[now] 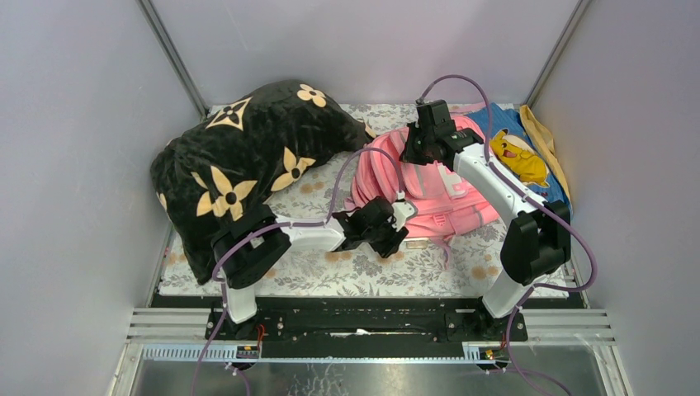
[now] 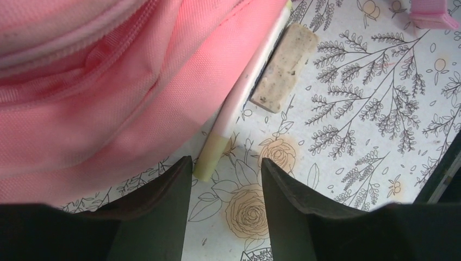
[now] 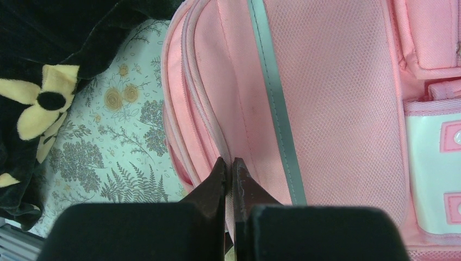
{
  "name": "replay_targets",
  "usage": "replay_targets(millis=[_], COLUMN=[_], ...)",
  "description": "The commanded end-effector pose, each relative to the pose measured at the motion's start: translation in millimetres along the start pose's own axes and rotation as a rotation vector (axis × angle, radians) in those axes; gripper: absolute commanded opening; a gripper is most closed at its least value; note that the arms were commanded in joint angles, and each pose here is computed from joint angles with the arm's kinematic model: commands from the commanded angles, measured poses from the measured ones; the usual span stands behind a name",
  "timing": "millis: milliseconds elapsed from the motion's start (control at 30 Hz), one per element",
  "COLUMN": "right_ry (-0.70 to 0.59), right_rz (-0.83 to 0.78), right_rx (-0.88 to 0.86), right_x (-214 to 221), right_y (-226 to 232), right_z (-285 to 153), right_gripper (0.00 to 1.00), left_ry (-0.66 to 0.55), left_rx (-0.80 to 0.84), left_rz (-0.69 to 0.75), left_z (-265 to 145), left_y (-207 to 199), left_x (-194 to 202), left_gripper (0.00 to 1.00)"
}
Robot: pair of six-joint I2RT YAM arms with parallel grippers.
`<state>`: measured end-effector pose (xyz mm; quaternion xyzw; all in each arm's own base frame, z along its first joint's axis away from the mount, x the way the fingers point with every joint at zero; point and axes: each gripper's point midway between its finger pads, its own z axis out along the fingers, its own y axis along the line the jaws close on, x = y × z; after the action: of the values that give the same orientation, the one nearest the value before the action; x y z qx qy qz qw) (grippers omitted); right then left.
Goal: Pack the student bag
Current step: Pick up the stationery from the center of the board.
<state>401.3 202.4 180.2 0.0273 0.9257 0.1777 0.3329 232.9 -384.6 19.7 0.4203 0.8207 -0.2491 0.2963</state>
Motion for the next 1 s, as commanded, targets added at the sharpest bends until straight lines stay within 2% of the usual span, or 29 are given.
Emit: replay_targets(millis=[0,200,467,567,667,833,967], right_ry=[-0.067,-0.068,-0.064,-0.065,-0.068,-0.071,-0.074], right_rz=[0.011,0.011,0.018,0.018,0.015,0.014,0.016], right_rx=[-0.062,-0.059,-0.07,-0.069,-0.064,-0.064,-0.067], right_x=[-21,-21,-20,-21,-21,-21,-22], right_y=[18,17,20,19,18,18,18], right_z=[-18,-19,-19,-20,-21,-22,-22], right_gripper=[0.0,0.0,0.0,0.0,0.0,0.0,0.0], left_ry=[-0.041,-0.038,-0.042,-0.025,-0.002,0.042,0.09], left_rx=[0.026,0.017,-0.013,-0.041,-0.099,-0.186,-0.23], left_rz=[-0.014,0.021,0.024,0.023,0.015,0.045,0.057], left_z=[-2,-6,3,12,18,20,13], left_y=[-10,-21,-19,-15,-5,6,11], left_x=[-3,-4,-16,-11,-6,5,21], left_gripper=[0.55,0.5,0.49,0.48,0.42,0.41,0.34])
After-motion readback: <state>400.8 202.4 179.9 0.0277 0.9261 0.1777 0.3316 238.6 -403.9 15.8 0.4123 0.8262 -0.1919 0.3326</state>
